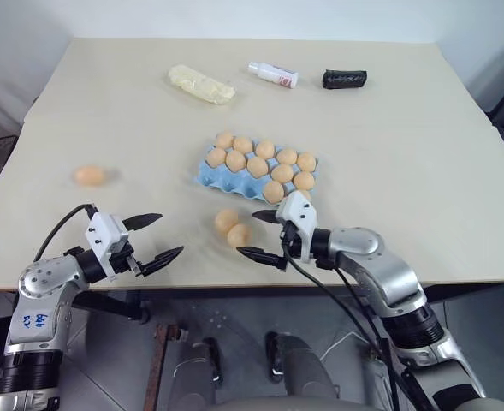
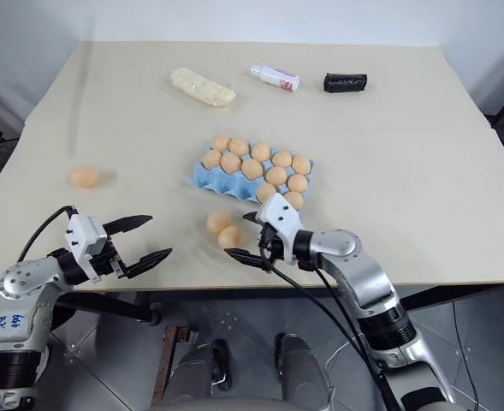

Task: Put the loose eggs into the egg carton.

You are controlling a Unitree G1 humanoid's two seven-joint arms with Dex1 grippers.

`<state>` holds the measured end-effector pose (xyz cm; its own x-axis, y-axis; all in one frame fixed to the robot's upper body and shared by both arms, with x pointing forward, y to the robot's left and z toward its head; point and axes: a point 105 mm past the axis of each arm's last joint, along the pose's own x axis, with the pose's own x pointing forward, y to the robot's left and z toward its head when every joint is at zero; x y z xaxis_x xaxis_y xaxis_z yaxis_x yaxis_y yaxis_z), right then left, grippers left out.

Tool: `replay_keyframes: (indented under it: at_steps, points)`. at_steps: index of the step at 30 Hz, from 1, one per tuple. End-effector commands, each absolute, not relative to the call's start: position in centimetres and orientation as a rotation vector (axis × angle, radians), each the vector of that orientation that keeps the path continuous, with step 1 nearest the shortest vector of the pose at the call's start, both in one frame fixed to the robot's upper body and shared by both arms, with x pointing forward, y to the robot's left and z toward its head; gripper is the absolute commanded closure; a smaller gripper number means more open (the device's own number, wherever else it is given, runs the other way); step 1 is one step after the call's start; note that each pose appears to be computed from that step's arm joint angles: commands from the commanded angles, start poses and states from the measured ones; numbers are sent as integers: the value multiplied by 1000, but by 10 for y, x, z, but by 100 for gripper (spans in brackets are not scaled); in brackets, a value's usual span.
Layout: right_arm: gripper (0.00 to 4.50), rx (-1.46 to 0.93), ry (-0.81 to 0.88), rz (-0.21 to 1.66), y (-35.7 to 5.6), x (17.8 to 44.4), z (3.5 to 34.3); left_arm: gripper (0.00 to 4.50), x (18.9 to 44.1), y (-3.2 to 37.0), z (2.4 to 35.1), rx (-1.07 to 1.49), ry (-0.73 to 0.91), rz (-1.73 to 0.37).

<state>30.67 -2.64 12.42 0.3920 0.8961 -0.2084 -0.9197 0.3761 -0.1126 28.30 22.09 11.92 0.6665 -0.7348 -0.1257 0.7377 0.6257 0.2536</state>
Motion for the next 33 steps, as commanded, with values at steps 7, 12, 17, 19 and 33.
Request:
replay_keyframes:
  at_steps: [7,12,17,19,33]
  points:
    - [2,-264,118,1112,2,320,108,0,274,214,132,292,-41,-838]
    - [42,-244,101,1086,2,325,108,0,275,212,135,293,-47,-840]
    - [201,-231,90,1103,-7,321,111,0,277,205,138,289,-60,-858]
    - [236,-234,105,1109,-19,318,112,0,278,198,139,287,-68,-883]
    - [241,-256,-67,975,-29,379,191,0,293,167,142,231,-108,-937]
